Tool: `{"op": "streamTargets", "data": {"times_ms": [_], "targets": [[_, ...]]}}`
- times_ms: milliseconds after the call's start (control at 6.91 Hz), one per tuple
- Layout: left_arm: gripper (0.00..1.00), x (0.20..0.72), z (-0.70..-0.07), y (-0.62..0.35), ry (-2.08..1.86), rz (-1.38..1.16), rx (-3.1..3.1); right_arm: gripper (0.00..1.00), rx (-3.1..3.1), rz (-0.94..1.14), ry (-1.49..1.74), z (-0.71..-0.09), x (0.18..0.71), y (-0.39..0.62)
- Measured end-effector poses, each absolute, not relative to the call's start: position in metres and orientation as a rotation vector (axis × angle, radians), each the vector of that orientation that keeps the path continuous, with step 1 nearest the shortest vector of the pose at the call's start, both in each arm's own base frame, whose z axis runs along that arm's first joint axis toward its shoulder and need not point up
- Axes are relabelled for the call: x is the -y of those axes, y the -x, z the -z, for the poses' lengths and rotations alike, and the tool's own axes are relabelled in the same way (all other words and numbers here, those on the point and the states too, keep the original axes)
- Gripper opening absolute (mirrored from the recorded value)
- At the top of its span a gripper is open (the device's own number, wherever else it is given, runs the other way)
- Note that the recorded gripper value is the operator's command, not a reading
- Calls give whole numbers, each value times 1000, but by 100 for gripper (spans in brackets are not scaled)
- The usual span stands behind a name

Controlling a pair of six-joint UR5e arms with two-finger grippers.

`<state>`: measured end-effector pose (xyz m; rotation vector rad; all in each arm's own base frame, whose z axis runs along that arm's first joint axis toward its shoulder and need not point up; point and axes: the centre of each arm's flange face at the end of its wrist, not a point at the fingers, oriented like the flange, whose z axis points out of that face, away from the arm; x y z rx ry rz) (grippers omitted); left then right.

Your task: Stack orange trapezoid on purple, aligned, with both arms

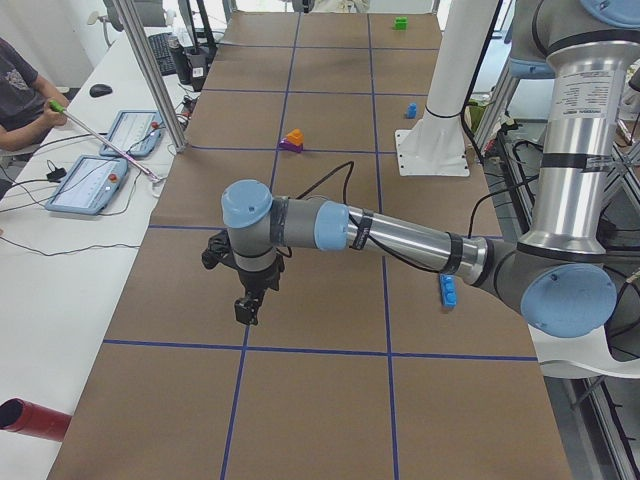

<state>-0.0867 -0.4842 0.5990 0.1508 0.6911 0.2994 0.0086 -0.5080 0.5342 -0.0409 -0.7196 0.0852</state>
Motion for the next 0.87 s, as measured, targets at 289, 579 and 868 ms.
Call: {"op": "streamTargets", "data": {"times_ms": [289, 579, 868], "targets": [[100, 479, -617, 91, -139, -280, -694, 100, 744, -77, 17, -613, 507, -58], [100, 479, -619, 91, -134, -275, -695, 100, 775, -23, 1, -652, 488, -76], [100, 475, -625, 90, -120, -267, -712, 100, 779, -27, 15, -664, 477, -78]]}}
